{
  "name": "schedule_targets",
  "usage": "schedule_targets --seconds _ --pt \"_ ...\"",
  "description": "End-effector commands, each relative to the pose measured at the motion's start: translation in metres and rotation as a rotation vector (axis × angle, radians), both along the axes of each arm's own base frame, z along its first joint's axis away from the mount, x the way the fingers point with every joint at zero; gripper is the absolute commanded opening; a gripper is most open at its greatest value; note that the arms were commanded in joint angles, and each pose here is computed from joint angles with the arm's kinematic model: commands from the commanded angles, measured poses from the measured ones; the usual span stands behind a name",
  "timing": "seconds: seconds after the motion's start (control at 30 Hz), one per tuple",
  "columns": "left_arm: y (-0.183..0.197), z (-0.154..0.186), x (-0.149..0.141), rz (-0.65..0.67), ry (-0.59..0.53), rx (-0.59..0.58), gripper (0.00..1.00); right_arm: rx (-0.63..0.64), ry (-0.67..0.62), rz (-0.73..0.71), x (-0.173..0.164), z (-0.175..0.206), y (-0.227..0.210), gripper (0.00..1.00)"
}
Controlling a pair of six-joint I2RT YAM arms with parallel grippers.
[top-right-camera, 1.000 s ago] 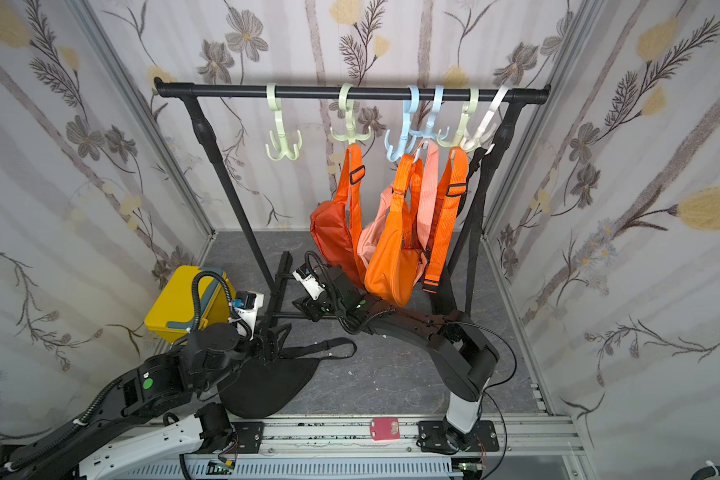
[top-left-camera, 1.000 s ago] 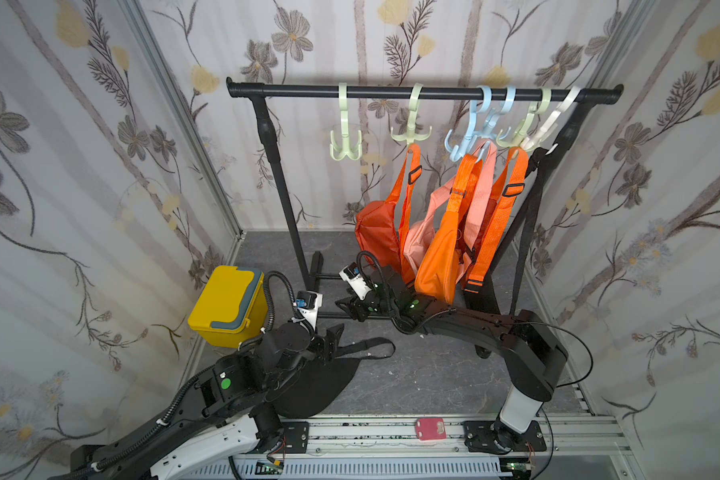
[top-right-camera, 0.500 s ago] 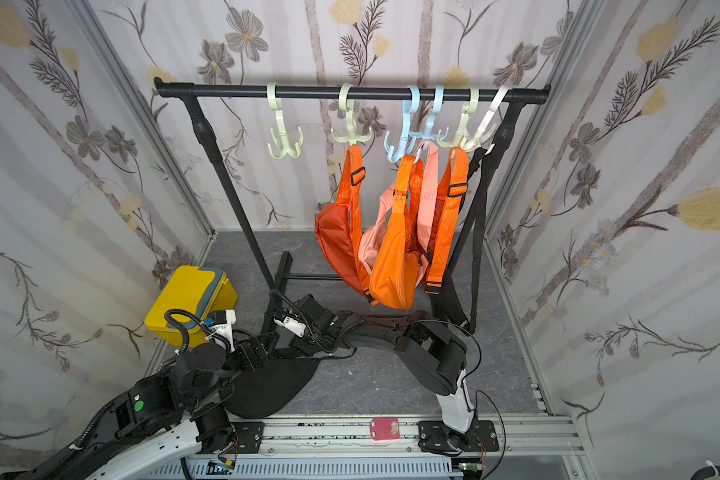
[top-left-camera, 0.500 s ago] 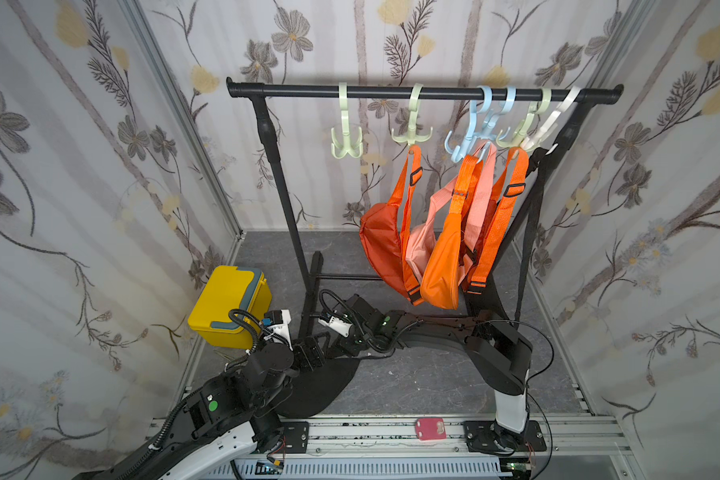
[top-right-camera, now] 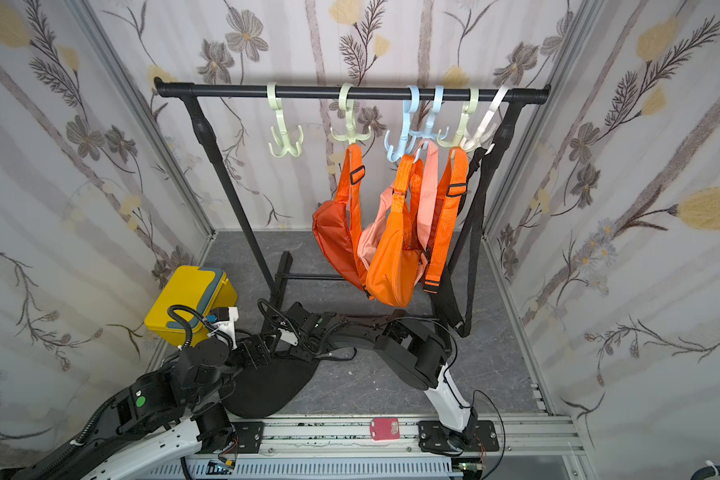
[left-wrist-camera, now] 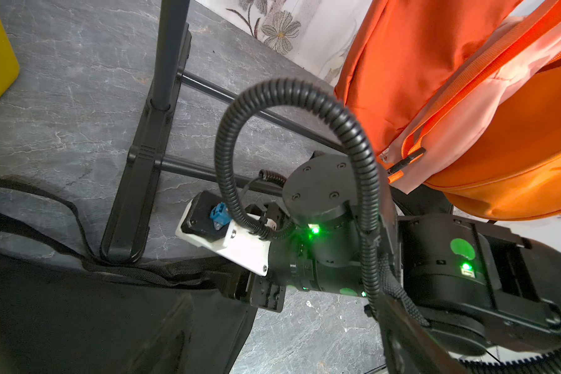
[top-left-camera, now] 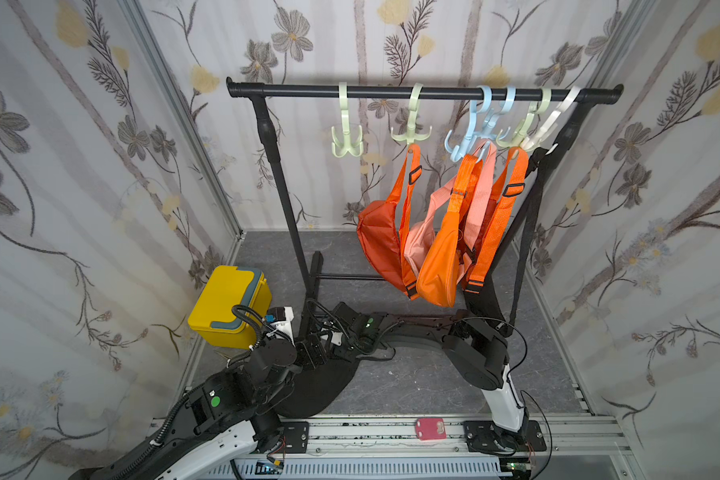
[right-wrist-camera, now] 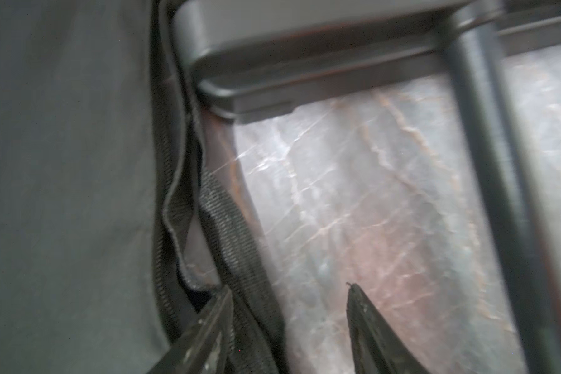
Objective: Hang the bag on a hook
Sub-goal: Pick up the bag from the center of the board.
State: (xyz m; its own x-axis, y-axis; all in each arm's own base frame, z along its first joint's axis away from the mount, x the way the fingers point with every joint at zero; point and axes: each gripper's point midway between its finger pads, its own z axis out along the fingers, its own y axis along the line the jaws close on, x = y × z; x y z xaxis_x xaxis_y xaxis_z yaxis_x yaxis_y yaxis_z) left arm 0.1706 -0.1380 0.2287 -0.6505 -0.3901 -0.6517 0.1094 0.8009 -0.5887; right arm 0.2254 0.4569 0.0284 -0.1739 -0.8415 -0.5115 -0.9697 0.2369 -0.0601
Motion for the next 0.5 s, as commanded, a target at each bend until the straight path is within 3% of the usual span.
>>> schedule_targets --seconds 0.0,0.3,0.4,0.47 --pt "0.004 0.005 0.001 0.017 -0.016 -0.007 0.86 -0.042 0.015 0.045 -0.009 -0.006 -0.006 0.57" --pt "0.01 0.012 0.001 0.032 -0.034 -0.016 0.86 -0.021 0.012 0.054 -0.014 0.0 -0.001 0.56" --pt "0.011 0.012 0.001 0.039 -0.036 -0.014 0.86 -0.044 0.026 0.048 -0.014 -0.013 -0.003 0.42" --pt "0.013 0.013 0.001 0.041 -0.039 -0.016 0.86 -0.052 0.055 0.055 -0.019 -0.02 -0.004 0.4"
